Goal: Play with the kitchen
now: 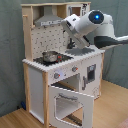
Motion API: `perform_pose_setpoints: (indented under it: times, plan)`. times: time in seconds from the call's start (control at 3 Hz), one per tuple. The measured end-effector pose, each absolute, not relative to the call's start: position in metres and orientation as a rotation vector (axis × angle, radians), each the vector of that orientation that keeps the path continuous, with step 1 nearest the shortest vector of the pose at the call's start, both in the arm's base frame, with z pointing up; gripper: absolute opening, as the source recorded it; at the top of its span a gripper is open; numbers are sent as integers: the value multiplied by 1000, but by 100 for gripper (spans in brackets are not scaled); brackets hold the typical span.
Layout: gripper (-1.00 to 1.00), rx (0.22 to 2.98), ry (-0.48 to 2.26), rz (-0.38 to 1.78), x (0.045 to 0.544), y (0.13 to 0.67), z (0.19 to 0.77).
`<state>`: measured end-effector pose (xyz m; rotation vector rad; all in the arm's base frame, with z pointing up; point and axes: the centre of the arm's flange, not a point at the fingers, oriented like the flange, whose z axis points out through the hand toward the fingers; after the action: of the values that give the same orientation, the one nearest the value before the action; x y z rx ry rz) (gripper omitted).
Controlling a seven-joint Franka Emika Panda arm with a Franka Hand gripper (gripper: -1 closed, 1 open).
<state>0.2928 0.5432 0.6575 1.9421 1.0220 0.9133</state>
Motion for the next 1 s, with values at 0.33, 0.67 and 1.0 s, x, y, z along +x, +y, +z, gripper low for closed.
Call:
perform_pose_setpoints:
  times: [0.33, 0.67, 1.0]
  plan:
    - [100, 2031, 1054, 884, 304, 544, 653]
    - [100, 2089, 1111, 845, 309, 548, 651]
    - [100, 2133, 1176, 796, 314, 548, 652]
